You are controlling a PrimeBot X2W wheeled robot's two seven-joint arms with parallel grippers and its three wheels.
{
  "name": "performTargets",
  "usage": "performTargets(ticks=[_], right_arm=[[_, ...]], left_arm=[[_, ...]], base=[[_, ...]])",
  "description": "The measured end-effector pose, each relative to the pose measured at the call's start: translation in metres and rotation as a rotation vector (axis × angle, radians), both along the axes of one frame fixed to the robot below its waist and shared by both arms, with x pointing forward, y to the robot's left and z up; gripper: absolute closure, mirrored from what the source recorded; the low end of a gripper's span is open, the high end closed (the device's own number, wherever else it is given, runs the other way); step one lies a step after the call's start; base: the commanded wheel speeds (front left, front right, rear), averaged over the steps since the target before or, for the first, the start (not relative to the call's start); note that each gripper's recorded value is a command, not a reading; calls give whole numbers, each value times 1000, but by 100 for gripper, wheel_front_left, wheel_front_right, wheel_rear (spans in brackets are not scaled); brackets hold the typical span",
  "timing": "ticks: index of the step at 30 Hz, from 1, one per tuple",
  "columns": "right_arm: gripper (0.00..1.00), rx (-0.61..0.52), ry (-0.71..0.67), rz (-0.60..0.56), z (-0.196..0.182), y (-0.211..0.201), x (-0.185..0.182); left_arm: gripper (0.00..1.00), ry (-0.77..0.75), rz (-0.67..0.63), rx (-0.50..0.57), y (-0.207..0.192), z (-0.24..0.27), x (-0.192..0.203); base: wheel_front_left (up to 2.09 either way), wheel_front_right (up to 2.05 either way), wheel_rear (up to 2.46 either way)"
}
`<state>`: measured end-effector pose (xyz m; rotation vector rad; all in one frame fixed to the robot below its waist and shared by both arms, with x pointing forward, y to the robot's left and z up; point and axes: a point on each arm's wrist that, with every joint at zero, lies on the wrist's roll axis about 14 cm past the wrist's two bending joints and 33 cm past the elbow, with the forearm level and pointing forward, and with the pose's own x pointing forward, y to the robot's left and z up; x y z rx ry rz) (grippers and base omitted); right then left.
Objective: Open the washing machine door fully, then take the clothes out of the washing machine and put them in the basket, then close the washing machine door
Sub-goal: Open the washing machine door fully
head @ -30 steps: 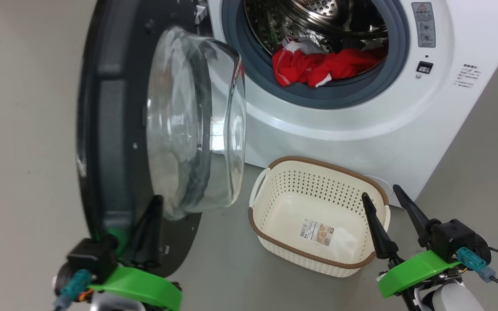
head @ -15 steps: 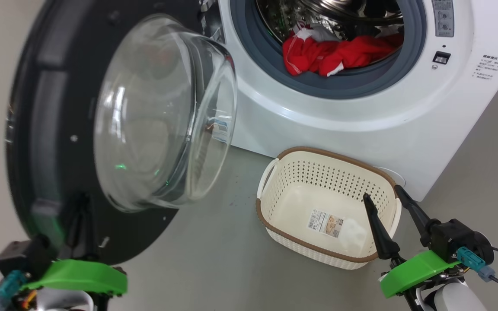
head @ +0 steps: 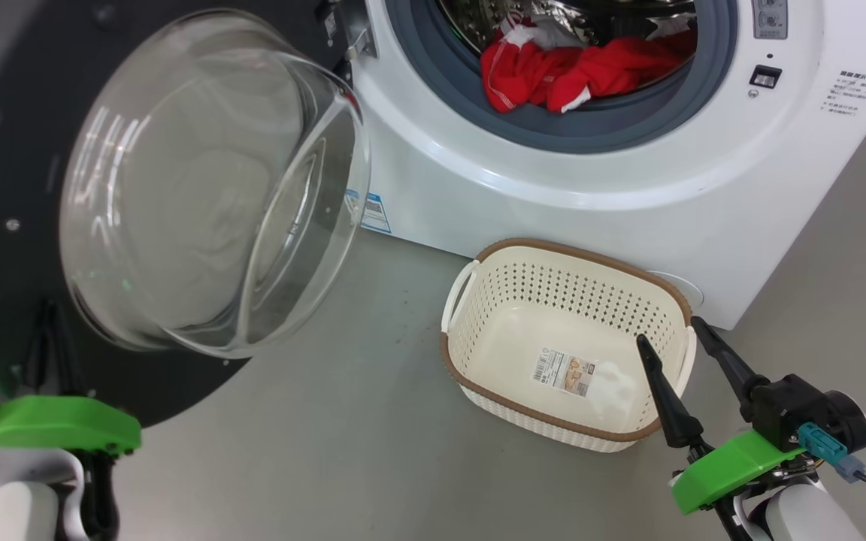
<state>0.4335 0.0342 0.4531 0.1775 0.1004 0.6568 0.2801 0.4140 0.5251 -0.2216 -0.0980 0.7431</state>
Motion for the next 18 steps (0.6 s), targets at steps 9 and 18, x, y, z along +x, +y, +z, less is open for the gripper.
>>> performTargets(ticks=[9,18], right_arm=[[0,-25,-3,-2,-5,-8,4],[0,-49,-9,5,-9,-13,6]], left_arm=[[100,-29,53,-34,22,-1,3],[100,-42,149,-89,49,-8,-9]], base=[[0,0,0],[0,0,0]])
